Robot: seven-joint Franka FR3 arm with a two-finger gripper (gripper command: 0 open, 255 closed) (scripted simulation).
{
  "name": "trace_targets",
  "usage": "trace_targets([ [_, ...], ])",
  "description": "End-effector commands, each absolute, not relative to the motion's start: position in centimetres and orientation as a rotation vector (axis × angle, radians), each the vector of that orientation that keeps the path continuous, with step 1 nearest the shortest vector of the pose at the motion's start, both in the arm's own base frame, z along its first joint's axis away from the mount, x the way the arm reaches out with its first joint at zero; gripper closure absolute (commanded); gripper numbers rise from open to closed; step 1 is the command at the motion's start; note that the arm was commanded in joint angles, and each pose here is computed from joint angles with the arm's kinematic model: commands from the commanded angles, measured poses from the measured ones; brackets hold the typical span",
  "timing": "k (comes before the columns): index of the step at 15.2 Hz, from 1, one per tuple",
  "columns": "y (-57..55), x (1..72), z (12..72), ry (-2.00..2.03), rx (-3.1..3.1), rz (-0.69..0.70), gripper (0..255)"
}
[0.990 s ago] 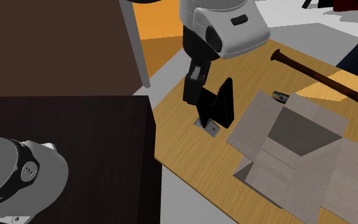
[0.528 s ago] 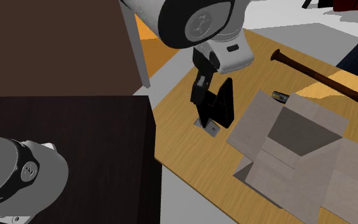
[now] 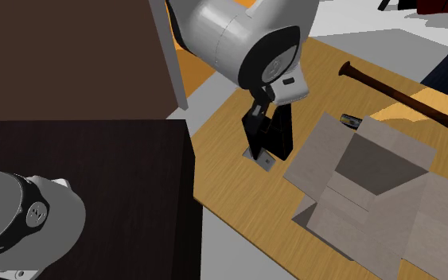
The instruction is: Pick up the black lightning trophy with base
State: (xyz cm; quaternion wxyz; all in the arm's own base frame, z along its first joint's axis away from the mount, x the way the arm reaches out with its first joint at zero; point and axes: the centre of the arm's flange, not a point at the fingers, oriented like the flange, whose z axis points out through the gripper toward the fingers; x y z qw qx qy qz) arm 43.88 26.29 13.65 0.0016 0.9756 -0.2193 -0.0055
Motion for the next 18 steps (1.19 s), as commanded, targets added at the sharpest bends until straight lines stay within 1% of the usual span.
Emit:
trace_targets([
  [1,26.6,44.0,12.5,-0.691,3.061,-0.016,0],
  [7,26.6,44.0,10.1,-0.691,3.061,-0.016,0],
  [8,26.6,44.0,10.1,-0.691,3.061,-0.016,255],
  [18,26.6,44.0,10.6,-0.691,3.061,-0.016,255],
])
